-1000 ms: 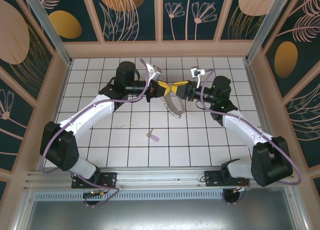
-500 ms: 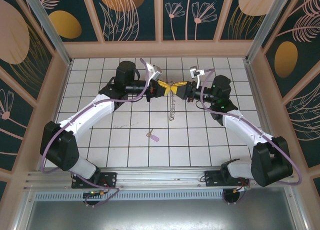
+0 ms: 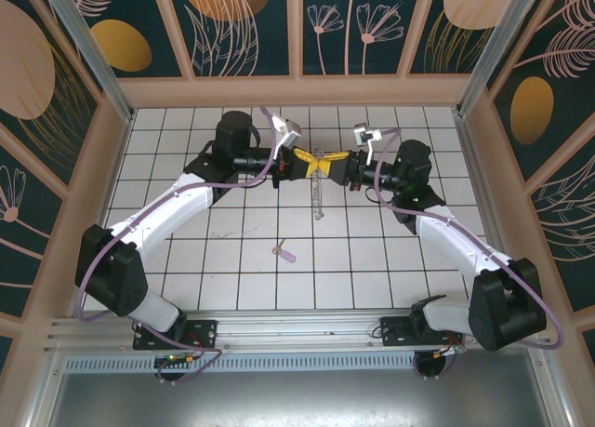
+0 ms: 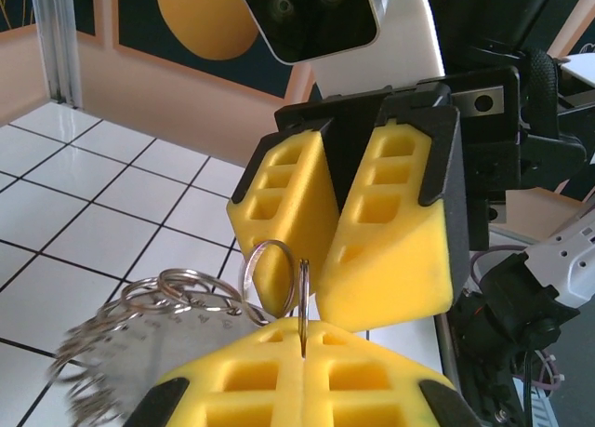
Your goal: Put the keys on the keyring
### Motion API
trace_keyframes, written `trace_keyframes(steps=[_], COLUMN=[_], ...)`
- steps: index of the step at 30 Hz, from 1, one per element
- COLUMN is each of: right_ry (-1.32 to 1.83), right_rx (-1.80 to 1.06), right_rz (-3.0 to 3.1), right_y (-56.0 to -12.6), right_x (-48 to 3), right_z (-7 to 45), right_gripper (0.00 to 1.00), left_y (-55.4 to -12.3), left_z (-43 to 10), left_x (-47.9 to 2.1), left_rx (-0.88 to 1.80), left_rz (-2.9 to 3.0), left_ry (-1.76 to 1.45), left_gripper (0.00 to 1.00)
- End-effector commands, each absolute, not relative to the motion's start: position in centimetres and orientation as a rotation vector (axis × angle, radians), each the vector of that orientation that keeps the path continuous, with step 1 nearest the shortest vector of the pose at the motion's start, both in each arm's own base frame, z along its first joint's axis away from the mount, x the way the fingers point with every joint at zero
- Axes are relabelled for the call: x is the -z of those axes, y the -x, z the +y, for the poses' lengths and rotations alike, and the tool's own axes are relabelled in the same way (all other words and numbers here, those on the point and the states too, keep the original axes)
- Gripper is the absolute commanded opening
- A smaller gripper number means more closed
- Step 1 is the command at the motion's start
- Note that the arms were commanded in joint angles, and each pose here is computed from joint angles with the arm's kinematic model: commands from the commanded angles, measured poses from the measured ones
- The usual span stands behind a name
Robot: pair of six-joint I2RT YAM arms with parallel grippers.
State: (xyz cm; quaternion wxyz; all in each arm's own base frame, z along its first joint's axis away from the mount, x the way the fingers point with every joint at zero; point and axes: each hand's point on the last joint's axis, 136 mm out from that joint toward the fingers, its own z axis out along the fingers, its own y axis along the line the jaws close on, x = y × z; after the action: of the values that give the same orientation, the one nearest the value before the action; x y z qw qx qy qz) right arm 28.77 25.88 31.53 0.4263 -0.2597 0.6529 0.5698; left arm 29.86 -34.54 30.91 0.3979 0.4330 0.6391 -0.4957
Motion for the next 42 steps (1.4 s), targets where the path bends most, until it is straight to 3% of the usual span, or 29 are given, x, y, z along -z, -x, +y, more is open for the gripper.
trace_keyframes(steps=[1,5,10,14,28,42], right_ry=[0.718,0.721,0.685,0.655,0.768,0.803], right_rx=[-1.417,-1.412,-1.351,-1.321,-1.374,-1.413], right_rz=[1.536,1.532,1.555,1.548,1.511,1.545], right_y=[-27.7,-27.7,-28.3,-28.6,-27.5,-27.1], right_x=[-34.5,-34.7,-34.7,-35.3,-36.3,-34.3], right_z=[26.2,26.2,25.4,24.0,24.5,25.2], right_gripper=[0.24,0.24,0.46,0.51,0.51,0.43], left_y=[-29.6,-29.6,-29.5,-29.2,-28.7,-28.8], left_z=[-35.0,-35.0,-35.0,-34.9,-35.2,-35.3], left_x=[-32.8,-32.6,-32.8,-32.9,-33.0,-33.2], left_rx=[1.266,1.265,1.269,1.275,1.320,1.323], left_rz=[1.541,1.543,1.539,1.536,1.524,1.516], left_ry=[-1.126,-1.131,-1.136,-1.144,-1.178,-1.181], left_gripper=[0.00,0.00,0.00,0.00,0.00,0.00])
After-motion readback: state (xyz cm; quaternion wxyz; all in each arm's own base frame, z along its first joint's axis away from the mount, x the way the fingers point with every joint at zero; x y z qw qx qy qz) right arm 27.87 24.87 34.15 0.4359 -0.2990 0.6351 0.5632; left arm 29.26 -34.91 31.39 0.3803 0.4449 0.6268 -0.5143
